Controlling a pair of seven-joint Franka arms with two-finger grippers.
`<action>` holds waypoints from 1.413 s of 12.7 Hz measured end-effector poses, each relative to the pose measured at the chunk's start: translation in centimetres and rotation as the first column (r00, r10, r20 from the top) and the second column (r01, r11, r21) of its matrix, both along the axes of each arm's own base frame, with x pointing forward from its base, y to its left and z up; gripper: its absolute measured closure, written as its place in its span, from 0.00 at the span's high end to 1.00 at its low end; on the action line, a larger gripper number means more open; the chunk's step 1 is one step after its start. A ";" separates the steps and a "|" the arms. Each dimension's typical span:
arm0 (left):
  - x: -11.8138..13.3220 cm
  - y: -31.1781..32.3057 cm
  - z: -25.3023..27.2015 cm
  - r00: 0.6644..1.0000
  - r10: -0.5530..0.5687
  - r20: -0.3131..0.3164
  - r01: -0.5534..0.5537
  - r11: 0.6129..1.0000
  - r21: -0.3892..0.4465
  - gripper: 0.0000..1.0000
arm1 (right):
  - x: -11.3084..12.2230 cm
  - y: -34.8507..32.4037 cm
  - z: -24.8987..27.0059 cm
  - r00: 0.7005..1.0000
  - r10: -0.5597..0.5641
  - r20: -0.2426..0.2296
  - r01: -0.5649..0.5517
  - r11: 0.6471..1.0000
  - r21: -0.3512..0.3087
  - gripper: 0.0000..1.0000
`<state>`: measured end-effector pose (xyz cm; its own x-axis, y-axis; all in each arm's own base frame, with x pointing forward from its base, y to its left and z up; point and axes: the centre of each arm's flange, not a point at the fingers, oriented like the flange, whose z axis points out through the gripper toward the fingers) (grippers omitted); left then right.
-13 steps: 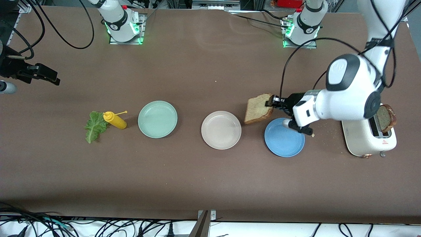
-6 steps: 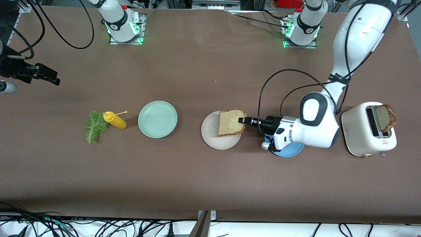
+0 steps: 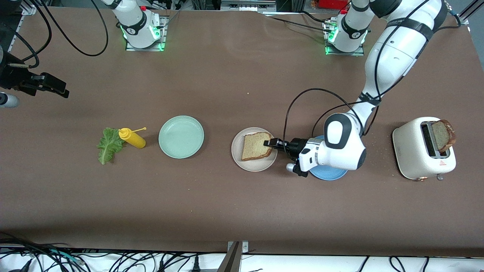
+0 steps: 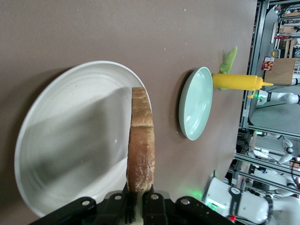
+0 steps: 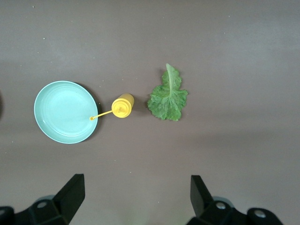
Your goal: Make sandwich in beige plate with both arms
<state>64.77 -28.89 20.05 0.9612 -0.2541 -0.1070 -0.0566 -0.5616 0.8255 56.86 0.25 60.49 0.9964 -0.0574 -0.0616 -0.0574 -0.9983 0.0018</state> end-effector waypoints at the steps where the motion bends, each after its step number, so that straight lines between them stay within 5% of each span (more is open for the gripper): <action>1: -0.1 -0.5 -0.5 1.000 0.002 0.013 -0.002 1.000 0.005 0.09 | 0.0 0.0 0.0 1.000 0.000 0.000 0.000 1.000 0.000 1.00; 2: -0.3 -1.1 -0.8 1.000 -0.002 0.020 0.002 1.000 0.007 0.12 | 0.0 0.0 0.0 1.000 0.000 0.000 0.000 1.000 0.000 1.00; 6: 0.4 -0.7 -0.4 0.998 -0.014 0.064 0.013 1.000 0.026 0.56 | 0.0 0.0 0.0 1.000 0.000 0.000 0.000 1.000 0.000 1.00; 10: 1.8 1.2 1.0 0.976 -0.126 0.177 0.098 0.983 0.157 1.00 | 0.0 0.0 0.0 1.000 0.000 0.000 0.000 1.000 0.000 1.00; 14: 2.9 4.7 3.8 0.954 -0.209 0.216 0.153 0.956 0.249 1.00 | 0.0 0.0 0.0 1.000 0.000 0.000 0.000 1.000 0.000 1.00; 18: 3.1 10.0 8.7 0.936 -0.307 0.173 0.226 0.900 0.374 1.00 | 0.0 0.0 0.0 1.000 0.000 0.000 0.000 1.000 0.000 1.00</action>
<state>67.89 -18.86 28.75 0.8711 -0.4904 -0.0264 -0.4029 -0.7443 0.5325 56.85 0.25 60.49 0.9965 -0.0573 -0.0616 -0.0573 -0.9984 0.0018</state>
